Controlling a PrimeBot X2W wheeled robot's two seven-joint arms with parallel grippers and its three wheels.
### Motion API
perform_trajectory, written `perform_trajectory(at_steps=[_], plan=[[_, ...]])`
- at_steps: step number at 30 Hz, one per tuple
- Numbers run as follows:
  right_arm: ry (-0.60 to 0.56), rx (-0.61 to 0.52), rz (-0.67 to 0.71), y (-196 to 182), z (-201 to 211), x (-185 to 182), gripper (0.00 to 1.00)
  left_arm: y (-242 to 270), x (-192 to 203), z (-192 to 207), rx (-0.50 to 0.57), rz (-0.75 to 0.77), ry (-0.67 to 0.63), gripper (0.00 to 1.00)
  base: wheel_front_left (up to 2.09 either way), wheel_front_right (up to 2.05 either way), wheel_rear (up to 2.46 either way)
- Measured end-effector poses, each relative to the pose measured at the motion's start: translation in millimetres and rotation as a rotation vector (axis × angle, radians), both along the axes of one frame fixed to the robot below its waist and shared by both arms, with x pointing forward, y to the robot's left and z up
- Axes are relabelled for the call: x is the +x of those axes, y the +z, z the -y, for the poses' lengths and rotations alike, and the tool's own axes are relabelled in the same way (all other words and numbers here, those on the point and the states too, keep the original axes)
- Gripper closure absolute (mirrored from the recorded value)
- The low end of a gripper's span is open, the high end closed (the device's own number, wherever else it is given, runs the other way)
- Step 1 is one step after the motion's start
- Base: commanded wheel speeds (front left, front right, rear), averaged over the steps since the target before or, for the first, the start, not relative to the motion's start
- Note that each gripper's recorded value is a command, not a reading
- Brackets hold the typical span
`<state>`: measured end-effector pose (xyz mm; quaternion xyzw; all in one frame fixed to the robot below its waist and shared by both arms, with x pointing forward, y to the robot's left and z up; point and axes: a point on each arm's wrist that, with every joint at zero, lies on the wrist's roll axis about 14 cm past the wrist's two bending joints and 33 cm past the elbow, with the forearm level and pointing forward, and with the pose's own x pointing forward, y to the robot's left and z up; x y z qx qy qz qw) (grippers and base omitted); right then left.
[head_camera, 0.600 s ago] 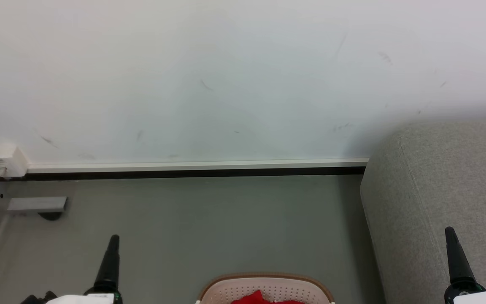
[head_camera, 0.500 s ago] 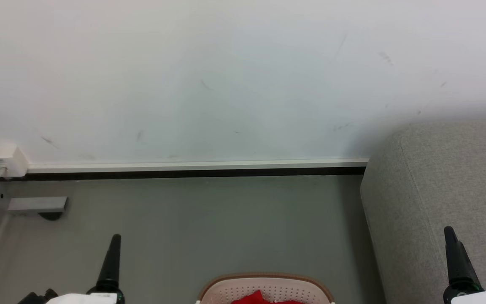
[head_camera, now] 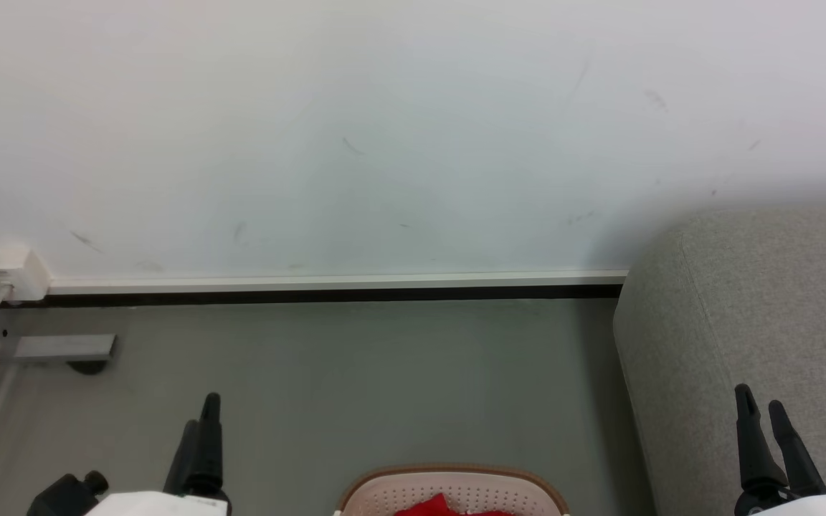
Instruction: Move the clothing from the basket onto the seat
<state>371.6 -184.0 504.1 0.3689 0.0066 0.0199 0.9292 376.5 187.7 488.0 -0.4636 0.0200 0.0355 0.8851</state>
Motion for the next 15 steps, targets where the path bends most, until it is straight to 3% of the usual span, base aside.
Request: perform_trajectory(at_steps=[7,15], plan=[[0.017,-0.108,0.018,2,-5,-1,0.0,6,-1,3,0.184,0.018,-0.021,0.0,0.0,0.0,0.0],[0.05,-0.211,0.035,2,-13,-3,0.0,8,-4,4,0.32,0.029,-0.029,0.0,0.0,0.0,0.0]])
